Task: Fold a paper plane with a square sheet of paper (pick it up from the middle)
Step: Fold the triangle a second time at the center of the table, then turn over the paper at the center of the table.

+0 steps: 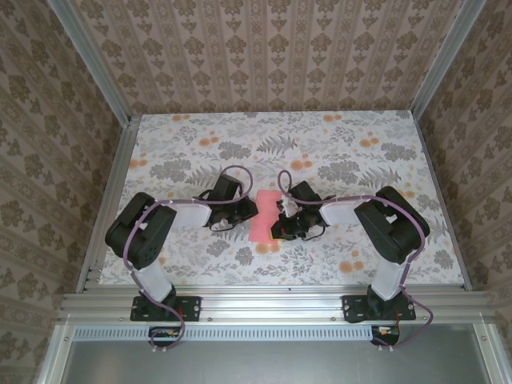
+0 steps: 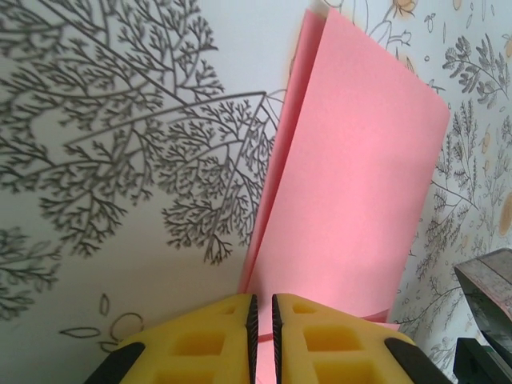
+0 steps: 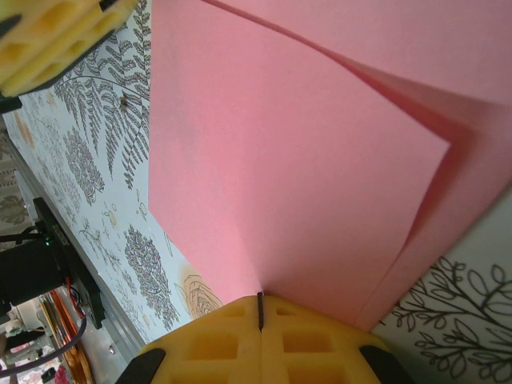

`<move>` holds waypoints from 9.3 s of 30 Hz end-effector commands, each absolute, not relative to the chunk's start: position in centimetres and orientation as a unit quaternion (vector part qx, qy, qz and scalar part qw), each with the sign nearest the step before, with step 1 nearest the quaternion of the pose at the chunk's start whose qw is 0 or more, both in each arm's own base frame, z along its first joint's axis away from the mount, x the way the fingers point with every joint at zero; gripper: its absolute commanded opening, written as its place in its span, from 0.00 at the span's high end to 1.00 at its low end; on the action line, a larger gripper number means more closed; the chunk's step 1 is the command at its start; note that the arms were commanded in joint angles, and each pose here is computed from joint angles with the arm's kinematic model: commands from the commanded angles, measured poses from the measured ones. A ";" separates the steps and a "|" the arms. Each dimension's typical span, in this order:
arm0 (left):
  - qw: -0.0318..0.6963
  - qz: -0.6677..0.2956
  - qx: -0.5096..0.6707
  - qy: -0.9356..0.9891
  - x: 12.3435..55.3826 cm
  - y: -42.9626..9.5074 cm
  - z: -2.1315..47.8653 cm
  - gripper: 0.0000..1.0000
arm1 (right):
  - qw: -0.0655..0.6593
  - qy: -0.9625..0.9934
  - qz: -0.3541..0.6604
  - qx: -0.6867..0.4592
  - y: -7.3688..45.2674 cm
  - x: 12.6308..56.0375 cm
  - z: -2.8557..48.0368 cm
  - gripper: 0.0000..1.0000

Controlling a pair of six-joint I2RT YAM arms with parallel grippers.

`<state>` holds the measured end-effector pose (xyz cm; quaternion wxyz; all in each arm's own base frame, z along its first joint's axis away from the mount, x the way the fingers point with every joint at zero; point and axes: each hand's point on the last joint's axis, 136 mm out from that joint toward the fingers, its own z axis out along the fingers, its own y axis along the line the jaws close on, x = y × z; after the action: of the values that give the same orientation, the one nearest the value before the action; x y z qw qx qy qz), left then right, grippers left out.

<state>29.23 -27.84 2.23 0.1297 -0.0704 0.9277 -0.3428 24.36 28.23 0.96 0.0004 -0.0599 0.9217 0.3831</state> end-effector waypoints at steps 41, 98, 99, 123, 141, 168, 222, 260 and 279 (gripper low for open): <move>0.132 -0.365 -0.023 0.921 29.3 -28.8 1.4 0.85 | -0.051 0.955 0.292 -0.019 24.6 22.1 -3.9 0.99; 0.101 -0.342 0.008 0.934 26.7 -30.0 -0.4 0.87 | -0.009 0.921 0.389 -0.028 29.6 26.8 2.8 0.92; 0.101 -0.342 0.008 0.934 26.8 -30.0 -0.3 0.87 | -0.012 0.921 0.388 -0.028 29.7 26.8 2.5 0.92; 0.098 -0.335 0.011 0.937 26.6 -29.8 -0.5 0.87 | -0.048 0.935 0.350 -0.034 27.3 23.2 0.8 0.91; 0.096 -0.332 0.013 0.938 26.6 -29.8 -0.5 0.87 | -0.069 0.937 0.341 -0.023 25.8 21.1 -1.1 0.93; 0.098 -0.343 0.023 0.934 26.6 -30.4 0.7 0.87 | -0.006 0.927 0.375 -0.012 25.0 22.9 3.3 0.78; 0.086 -0.317 0.026 0.944 26.3 -30.3 2.0 0.87 | 0.050 0.937 0.344 0.037 26.3 30.4 2.1 0.65; 0.268 -0.275 -0.014 0.923 28.2 -25.1 13.1 0.71 | 0.162 0.980 0.087 -0.081 15.8 29.3 11.7 0.97; 0.332 -0.238 -0.136 0.902 27.5 -16.2 14.4 0.66 | 0.099 0.953 -0.217 -0.188 17.3 29.0 9.8 0.92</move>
<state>27.56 -17.18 13.98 0.3253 -0.1215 0.9048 -0.2466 29.64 16.82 10.24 0.1188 -0.1894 0.9566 -0.1869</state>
